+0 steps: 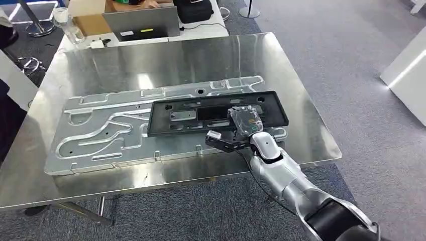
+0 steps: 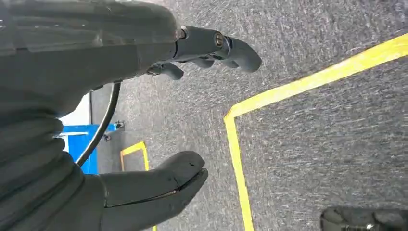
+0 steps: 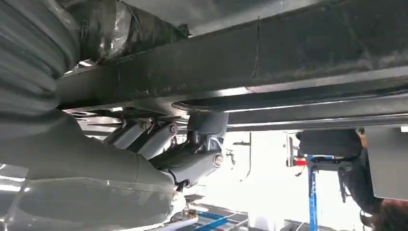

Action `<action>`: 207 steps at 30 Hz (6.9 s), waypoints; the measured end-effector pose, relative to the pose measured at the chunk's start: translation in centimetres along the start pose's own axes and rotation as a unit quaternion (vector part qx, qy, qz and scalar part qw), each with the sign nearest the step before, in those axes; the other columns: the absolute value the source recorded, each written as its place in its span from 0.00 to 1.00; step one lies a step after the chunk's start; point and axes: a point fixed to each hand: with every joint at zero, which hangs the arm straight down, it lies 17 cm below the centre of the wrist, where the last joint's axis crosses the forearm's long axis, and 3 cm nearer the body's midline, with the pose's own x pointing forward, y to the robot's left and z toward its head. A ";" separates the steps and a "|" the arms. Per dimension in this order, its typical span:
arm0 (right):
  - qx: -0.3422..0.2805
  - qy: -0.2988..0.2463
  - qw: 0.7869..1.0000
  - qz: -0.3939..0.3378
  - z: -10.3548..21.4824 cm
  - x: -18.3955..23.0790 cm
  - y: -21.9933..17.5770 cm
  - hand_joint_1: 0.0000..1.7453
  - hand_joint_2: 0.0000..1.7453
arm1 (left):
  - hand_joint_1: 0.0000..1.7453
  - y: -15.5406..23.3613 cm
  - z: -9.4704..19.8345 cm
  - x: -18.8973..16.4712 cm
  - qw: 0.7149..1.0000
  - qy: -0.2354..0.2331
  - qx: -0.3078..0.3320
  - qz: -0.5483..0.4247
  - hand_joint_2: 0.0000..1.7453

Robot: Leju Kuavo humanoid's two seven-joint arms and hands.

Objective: Take the parts from the cabinet and place them on the table.

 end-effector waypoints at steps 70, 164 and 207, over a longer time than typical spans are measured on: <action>-0.083 -0.025 0.996 -0.015 -2.3 5.0 -7.8 0.00 1.00 | 0.00 -0.1 -0.1 0.0 1.000 0.009 -0.003 0.010 0.00; -0.118 -0.144 0.929 -0.319 17.4 21.3 -2.5 0.00 1.00 | 0.00 0.6 0.0 -0.5 0.991 0.032 0.040 0.121 0.00; 0.400 0.646 0.418 -0.498 57.2 10.0 33.7 0.00 0.00 | 0.00 -0.2 0.5 -1.1 0.975 0.043 0.078 0.203 0.00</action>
